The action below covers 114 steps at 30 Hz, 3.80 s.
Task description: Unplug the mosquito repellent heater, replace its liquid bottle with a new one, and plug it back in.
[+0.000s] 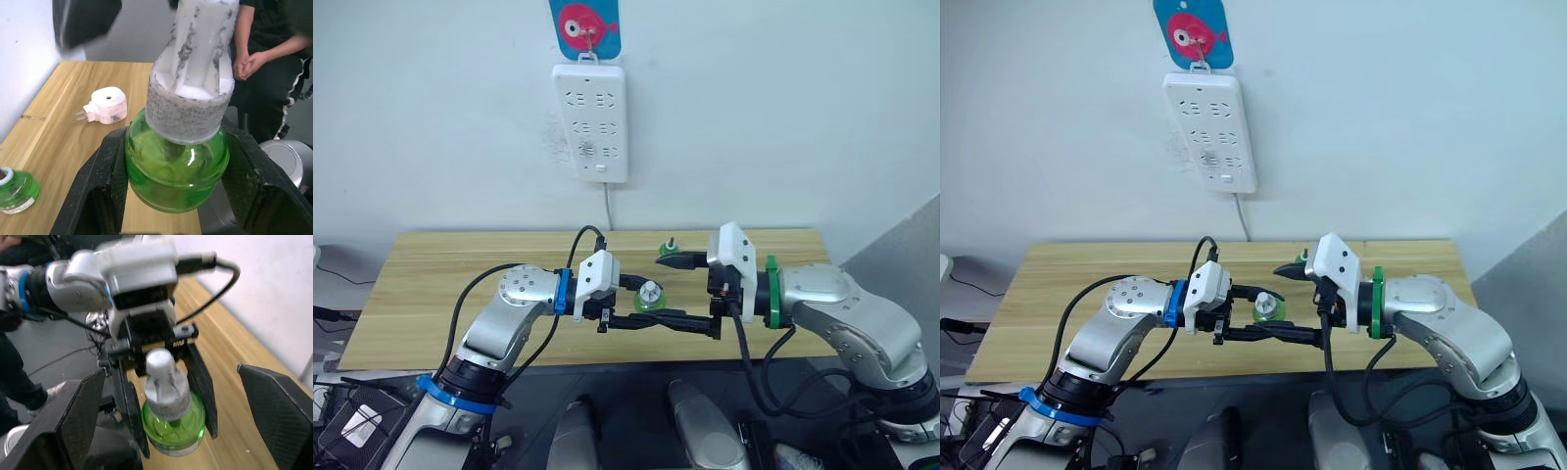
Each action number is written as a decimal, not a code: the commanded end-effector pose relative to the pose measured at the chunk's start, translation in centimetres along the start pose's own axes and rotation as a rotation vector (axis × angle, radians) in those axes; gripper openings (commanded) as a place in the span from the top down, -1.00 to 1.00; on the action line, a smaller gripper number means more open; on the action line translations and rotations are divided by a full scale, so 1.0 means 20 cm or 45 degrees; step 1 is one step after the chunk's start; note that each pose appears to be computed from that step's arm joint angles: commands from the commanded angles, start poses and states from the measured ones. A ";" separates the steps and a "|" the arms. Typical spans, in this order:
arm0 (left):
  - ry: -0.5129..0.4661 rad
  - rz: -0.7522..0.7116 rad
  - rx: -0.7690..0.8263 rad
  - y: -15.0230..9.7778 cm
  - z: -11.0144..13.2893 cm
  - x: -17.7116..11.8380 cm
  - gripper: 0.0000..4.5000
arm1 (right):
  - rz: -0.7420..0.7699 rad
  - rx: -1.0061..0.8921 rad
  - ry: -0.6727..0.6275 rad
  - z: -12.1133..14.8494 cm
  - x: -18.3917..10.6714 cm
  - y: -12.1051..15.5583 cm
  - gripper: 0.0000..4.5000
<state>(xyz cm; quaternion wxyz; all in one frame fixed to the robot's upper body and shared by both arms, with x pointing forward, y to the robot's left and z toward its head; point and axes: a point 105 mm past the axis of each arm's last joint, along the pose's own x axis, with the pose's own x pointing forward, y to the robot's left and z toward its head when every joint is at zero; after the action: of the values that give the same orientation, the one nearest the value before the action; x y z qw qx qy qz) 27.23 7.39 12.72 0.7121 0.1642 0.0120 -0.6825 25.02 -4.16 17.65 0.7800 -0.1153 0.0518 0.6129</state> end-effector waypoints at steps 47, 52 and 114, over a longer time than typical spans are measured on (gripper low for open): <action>0.360 0.252 -0.328 -0.33 -0.20 -0.35 -0.02 | -1.078 -0.012 -0.015 -0.71 -0.05 -0.59 0.90; 0.353 0.246 -0.333 -0.33 -0.19 -0.35 -0.02 | -1.104 0.043 -0.033 -0.76 -0.05 -0.62 0.58; -0.060 0.049 -0.027 0.08 0.07 0.05 -0.46 | -0.033 -0.121 -0.080 -0.05 -0.02 0.01 0.64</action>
<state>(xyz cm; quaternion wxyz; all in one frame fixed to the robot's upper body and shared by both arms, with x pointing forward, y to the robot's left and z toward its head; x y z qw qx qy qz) 28.30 6.03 13.01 0.7199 0.1325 0.0278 -0.6807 25.44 -5.05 15.62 0.7922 -0.1350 0.0218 0.5948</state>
